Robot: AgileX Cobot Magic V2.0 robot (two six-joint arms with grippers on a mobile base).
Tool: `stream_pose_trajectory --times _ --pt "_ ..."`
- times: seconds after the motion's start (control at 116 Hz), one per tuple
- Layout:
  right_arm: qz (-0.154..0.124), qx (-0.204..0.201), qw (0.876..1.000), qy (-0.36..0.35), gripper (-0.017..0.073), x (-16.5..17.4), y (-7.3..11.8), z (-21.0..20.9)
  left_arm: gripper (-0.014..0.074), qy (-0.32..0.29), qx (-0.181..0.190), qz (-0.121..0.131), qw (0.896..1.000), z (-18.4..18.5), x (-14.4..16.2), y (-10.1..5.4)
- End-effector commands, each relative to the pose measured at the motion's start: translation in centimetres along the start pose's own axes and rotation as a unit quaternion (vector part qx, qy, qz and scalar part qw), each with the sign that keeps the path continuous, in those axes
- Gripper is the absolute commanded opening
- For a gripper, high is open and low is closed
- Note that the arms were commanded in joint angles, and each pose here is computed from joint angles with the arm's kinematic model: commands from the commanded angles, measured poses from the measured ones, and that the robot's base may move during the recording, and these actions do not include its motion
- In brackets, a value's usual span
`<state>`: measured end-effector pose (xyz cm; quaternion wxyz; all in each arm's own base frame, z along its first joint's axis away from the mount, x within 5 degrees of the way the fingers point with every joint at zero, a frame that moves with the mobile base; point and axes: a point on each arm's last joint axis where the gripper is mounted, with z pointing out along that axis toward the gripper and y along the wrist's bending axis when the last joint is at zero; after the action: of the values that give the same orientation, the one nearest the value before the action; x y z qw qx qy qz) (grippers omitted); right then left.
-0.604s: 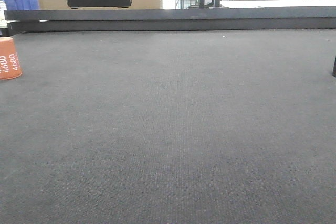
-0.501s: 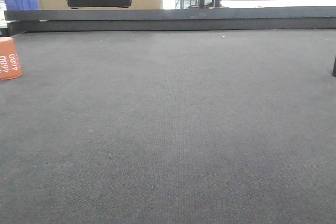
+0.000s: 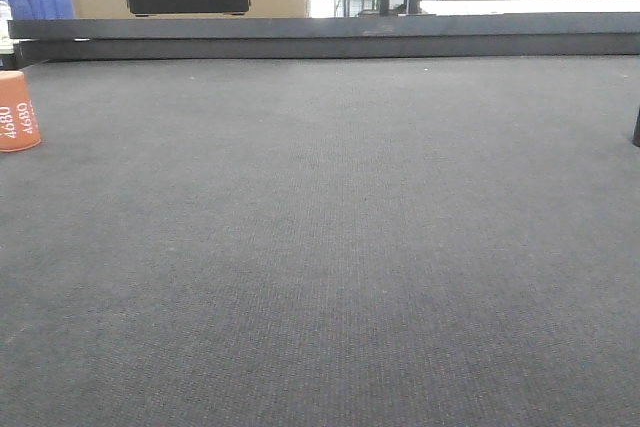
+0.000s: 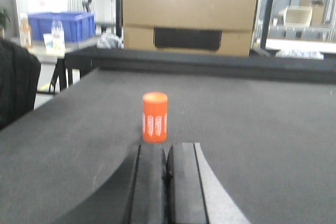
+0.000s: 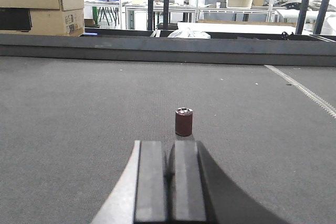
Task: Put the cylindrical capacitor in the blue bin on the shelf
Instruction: 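Lower the right gripper over the small dark red capacitor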
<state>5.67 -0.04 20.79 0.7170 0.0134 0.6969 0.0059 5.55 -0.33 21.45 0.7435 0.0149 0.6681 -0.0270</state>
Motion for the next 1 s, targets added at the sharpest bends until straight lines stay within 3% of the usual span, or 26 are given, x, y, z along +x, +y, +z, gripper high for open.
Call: stream_pose_trajectory --times 0.0,0.121,0.198,0.337,0.561,0.673,0.777,0.88,0.992 --pt "0.0 0.004 1.0 -0.026 -0.0159 -0.5 -0.1 0.0 -0.0111 -0.026 -0.001 -0.005 1.0 0.0 -0.5 0.0" --pt "0.0 0.006 0.999 -0.046 -0.0159 -0.8 -0.1 -0.1 -0.0111 -0.078 0.0 -0.005 0.997 -0.1 -1.4 0.0" --pt "0.0 0.008 0.998 -0.065 -0.0159 -1.2 -0.1 -0.1 -0.0111 -0.077 0.0 -0.005 0.997 -0.1 -1.5 0.0" --pt "0.007 0.012 0.995 -0.097 -0.0159 -1.9 -0.2 -0.2 -0.0111 -0.097 0.0 -0.005 0.995 -0.5 -4.5 -0.1" --pt "0.006 -0.007 0.992 -0.128 -0.0159 -10.2 0.4 -2.4 -0.0091 -0.066 -0.002 -0.001 0.998 -0.3 -11.8 -0.1" --pt "0.005 -0.012 0.992 -0.122 -0.0159 -14.9 0.6 -2.4 0.003 -0.038 -0.003 -0.001 0.999 1.0 -14.8 -0.2" --pt "0.005 -0.012 0.994 -0.105 -0.0159 -17.5 0.7 -0.6 0.022 -0.016 -0.002 -0.001 1.0 2.8 -16.4 -0.2" --pt "0.005 -0.012 0.998 -0.069 -0.0159 -18.6 0.7 1.8 0.0395 0.012 -0.003 -0.001 1.0 4.9 -16.6 -0.2" --pt "0.006 -0.01 1.0 -0.024 -0.0159 -18.5 0.6 4.7 0.0502 0.041 -0.002 -0.004 0.999 6.5 -16.1 -0.2"
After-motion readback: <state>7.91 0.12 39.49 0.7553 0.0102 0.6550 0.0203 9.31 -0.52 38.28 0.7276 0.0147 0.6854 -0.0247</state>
